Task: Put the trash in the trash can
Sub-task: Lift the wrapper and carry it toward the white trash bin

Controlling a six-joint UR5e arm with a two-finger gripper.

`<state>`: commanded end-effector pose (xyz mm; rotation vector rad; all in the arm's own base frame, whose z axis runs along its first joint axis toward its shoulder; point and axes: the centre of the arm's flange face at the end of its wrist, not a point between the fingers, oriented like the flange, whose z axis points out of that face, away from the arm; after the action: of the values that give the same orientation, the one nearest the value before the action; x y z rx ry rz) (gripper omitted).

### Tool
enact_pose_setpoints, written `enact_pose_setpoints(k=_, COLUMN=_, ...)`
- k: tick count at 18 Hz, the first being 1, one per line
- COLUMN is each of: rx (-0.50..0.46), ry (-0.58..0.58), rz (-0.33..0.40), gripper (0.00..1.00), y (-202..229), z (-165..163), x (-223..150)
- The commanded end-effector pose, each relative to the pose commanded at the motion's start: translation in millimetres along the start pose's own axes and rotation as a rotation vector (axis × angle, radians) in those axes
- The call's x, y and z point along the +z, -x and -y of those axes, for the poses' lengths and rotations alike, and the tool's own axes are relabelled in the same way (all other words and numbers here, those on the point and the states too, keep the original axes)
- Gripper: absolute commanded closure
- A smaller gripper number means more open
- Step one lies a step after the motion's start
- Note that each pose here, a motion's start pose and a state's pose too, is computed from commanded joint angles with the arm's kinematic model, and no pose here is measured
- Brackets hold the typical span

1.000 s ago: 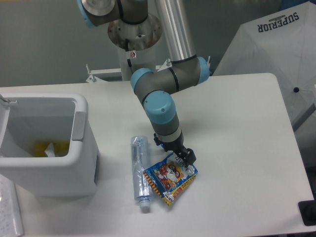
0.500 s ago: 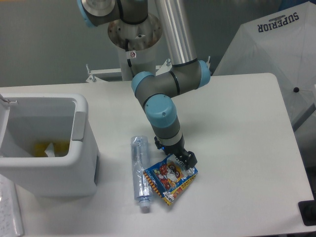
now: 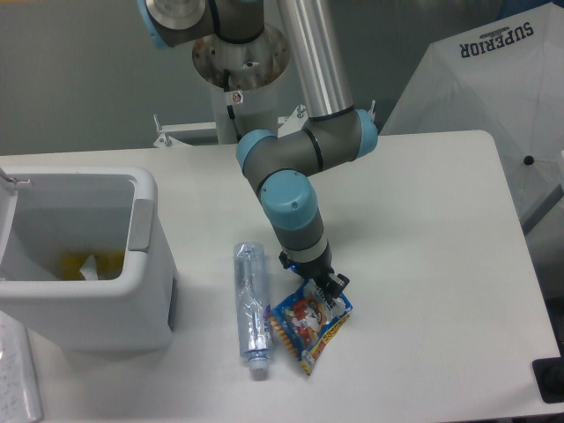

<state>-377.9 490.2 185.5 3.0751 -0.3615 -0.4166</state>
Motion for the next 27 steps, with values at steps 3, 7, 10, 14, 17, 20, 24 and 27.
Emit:
enact_pose_setpoints(k=3, rx=-0.016, ry=-0.002, rz=0.006, gripper=1.00, y=5, z=-2, x=-2)
enact_pose_setpoints(k=7, rx=-0.058, ry=-0.036, rz=0.017, gripper=1.00, y=16, z=-4, x=-13)
enact_pose_setpoints(k=10, rx=-0.114, ry=-0.095, rz=0.007, gripper=1.00, y=29, z=-14, x=-25)
enact_pose_setpoints(k=14, rx=-0.254, ry=-0.234, rz=0.019, gripper=1.00, y=50, z=-27, x=-71)
enact_pose_setpoints(k=17, rx=-0.434, ry=-0.406, rz=-0.002, gripper=1.00, y=70, z=-27, x=-122)
enact_pose_setpoints(k=20, rx=-0.560, ry=-0.523, rz=-0.015, gripper=1.00, y=80, z=-23, x=-168)
enact_pose_setpoints(k=24, rx=-0.653, ry=-0.642, rz=0.001, gripper=1.00, y=69, z=-23, x=-244)
enact_pose_setpoints(k=27, rx=-0.674, ry=-0.710, rz=0.013, gripper=1.00, y=55, z=-24, x=-289)
